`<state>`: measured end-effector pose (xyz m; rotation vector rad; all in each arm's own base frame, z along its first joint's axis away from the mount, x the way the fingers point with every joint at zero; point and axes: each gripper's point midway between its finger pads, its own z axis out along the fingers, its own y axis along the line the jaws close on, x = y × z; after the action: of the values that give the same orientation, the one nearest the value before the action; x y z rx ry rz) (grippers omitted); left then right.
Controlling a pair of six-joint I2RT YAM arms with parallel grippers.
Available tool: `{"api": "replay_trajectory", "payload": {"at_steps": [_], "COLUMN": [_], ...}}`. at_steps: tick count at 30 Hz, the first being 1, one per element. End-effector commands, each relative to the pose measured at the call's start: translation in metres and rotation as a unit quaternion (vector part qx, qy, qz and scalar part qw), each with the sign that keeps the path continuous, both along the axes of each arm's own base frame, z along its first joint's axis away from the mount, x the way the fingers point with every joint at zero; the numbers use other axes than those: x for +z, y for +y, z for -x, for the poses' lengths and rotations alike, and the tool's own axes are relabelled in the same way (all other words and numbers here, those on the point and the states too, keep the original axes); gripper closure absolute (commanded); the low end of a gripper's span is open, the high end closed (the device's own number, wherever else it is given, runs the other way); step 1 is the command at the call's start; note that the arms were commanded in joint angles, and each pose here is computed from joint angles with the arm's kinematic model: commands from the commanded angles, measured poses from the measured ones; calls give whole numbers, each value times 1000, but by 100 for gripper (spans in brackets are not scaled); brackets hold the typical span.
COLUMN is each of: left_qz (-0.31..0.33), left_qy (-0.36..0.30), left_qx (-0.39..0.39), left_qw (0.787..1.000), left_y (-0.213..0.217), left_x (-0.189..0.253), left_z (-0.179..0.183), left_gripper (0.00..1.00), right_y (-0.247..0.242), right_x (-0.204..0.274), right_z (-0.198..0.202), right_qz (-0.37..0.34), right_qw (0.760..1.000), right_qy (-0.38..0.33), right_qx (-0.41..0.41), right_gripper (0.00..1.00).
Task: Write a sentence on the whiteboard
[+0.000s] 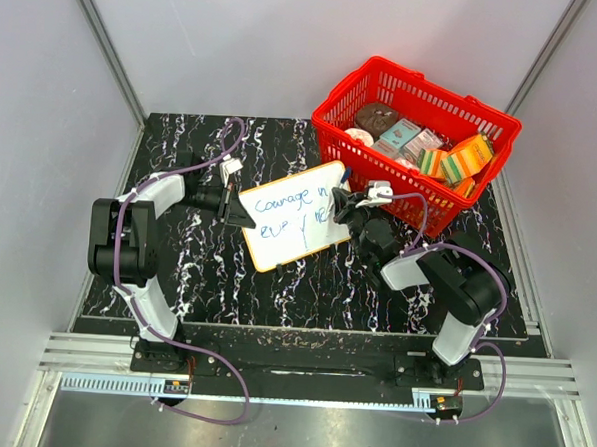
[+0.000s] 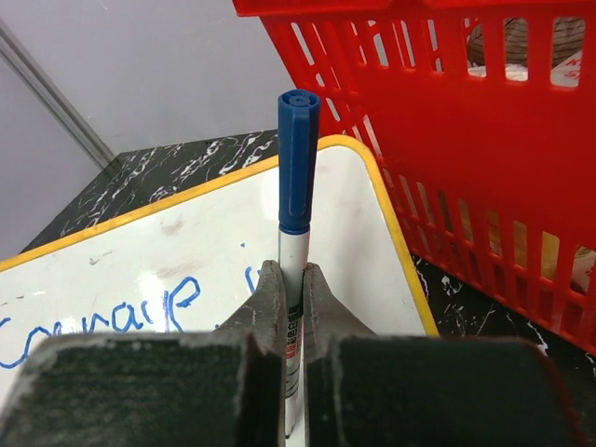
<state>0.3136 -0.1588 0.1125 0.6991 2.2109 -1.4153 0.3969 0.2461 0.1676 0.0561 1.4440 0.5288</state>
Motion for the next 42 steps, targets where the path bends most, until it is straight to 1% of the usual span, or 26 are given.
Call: {"api": "replay_trajectory", "payload": {"at_steps": [1, 6, 12, 24, 42], "left_qz": [-95, -97, -96, -95, -95], "left_qy": [-57, -58, -57, -58, -58], "left_qx": [2, 2, 1, 1, 1], "left_qw": [994, 994, 994, 994, 994], "left_y": [18, 18, 18, 18, 18], "left_x": [-19, -19, -19, -18, -19], "left_z": [-13, -13, -12, -12, -12], "left_gripper": [100, 100, 100, 100, 100], "right_y": [-15, -19, -26, -30, -10], "right_x": [52, 71, 83, 66, 67], "right_z": [-7, 4, 3, -12, -12], "right_qz": [-31, -51, -45, -30, -31], "right_qw": [996, 994, 992, 992, 994], "right_qy": [-67, -95, -110, -86, -100], "right_qx": [-43, -34, -51, -82, -33], "right_gripper": [100, 100, 100, 100, 100]}}
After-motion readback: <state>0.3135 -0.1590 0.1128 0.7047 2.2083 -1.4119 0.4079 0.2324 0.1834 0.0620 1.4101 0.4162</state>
